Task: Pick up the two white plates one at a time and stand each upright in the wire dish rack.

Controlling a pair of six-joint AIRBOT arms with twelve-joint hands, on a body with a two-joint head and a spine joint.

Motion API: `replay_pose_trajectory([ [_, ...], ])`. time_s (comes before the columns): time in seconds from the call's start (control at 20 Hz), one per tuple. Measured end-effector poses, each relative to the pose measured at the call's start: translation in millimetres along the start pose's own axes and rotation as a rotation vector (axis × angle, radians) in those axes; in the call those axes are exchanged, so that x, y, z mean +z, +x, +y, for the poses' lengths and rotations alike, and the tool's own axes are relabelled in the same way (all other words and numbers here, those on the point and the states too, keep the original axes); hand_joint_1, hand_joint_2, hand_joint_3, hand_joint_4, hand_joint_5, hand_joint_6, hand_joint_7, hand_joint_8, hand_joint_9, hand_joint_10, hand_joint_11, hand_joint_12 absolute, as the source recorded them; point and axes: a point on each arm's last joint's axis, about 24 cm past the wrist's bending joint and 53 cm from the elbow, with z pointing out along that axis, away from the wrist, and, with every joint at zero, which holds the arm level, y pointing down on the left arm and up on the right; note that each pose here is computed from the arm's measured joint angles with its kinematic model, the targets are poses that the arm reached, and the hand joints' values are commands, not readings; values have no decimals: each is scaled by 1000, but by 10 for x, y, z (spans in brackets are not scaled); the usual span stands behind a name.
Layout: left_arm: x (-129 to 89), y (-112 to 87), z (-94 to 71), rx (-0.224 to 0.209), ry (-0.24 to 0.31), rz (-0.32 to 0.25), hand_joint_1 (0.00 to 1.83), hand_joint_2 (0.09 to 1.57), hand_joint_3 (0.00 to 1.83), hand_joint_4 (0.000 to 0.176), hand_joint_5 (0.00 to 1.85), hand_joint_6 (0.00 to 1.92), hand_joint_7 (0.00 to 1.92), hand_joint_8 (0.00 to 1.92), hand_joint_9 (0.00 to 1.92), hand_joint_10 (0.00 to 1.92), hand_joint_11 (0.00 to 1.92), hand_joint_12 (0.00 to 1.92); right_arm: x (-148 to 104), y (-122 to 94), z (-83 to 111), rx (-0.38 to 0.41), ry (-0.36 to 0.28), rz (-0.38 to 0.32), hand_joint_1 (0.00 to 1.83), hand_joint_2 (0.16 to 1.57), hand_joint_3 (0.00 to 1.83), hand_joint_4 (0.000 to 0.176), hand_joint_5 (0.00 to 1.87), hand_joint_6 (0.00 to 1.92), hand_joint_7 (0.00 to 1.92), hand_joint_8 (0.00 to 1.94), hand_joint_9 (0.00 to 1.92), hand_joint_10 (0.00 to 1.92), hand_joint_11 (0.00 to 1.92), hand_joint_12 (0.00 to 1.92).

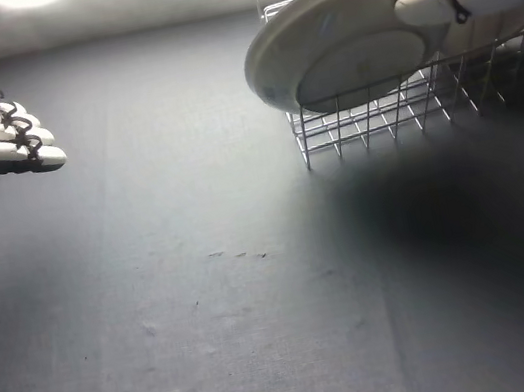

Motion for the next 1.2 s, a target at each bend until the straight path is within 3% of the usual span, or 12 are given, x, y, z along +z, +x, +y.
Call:
replay_pose_trajectory([
  [0.25,1,3,-2,1,1,1,0,1130,0,0,49,0,50,0,53,0,62,82,29,-57,-78,-30,9,-8,1368,1129,0,0,902,1112,953,990,881,1191,749,1152],
  [0.55,5,24,-5,-1,1,6,0,1132,0,0,48,0,43,0,49,0,64,84,22,-67,-209,-63,25,-7,1362,1147,1,0,851,1179,892,1071,874,1221,667,1155],
  [0.6,15,28,-21,0,5,7,0,1141,4,0,66,7,57,6,61,6,78,90,20,-71,-229,-75,28,-5,1337,1215,0,0,751,1364,772,1217,726,1430,517,1220],
  [0.65,18,30,-29,0,7,8,0,1148,7,0,65,6,60,7,65,7,84,93,21,-72,-232,-81,29,-4,1184,1244,2,0,722,1440,748,1278,663,899,451,1220],
  [0.7,20,32,-40,0,11,9,0,1129,0,0,67,6,67,9,72,9,88,95,29,-75,-233,-96,27,-2,1157,1253,0,0,710,1473,749,1274,723,582,404,1188],
  [0.75,20,32,-43,-1,12,9,0,1122,0,0,58,2,57,4,65,6,78,91,26,-78,-254,-109,30,-1,1102,1266,0,0,692,1417,695,629,708,431,325,1168],
  [0.8,20,32,-42,0,12,9,0,1127,0,0,44,0,44,0,59,3,72,88,21,-75,-281,-113,36,2,1091,1267,2,0,685,1410,755,288,714,319,280,1156],
  [0.85,20,32,-39,0,11,9,0,1131,0,0,51,4,46,2,58,2,72,89,21,-79,-281,-112,37,1,1215,1209,0,0,566,732,755,118,703,206,252,1115],
  [0.9,20,32,-40,0,11,9,0,1131,0,0,51,4,46,2,58,2,72,89,21,-77,-281,-116,36,2,1215,1209,0,0,566,732,755,118,703,206,252,1115],
  [0.95,20,32,-42,0,12,9,0,1138,3,0,39,0,41,0,53,0,70,88,22,-77,-278,-114,35,1,1205,1196,0,0,595,173,695,10,662,60,181,1074],
  [1.1,20,33,-42,0,12,9,0,1128,0,0,73,12,76,13,88,13,100,102,23,-86,-245,-118,21,-4,1144,1168,0,0,498,19,552,0,531,1,22,1089],
  [1.2,20,33,-43,0,12,9,0,1127,0,0,57,3,53,1,56,0,56,84,23,-96,-228,-118,15,-8,1141,1128,0,0,477,2,528,0,513,0,30,1079],
])
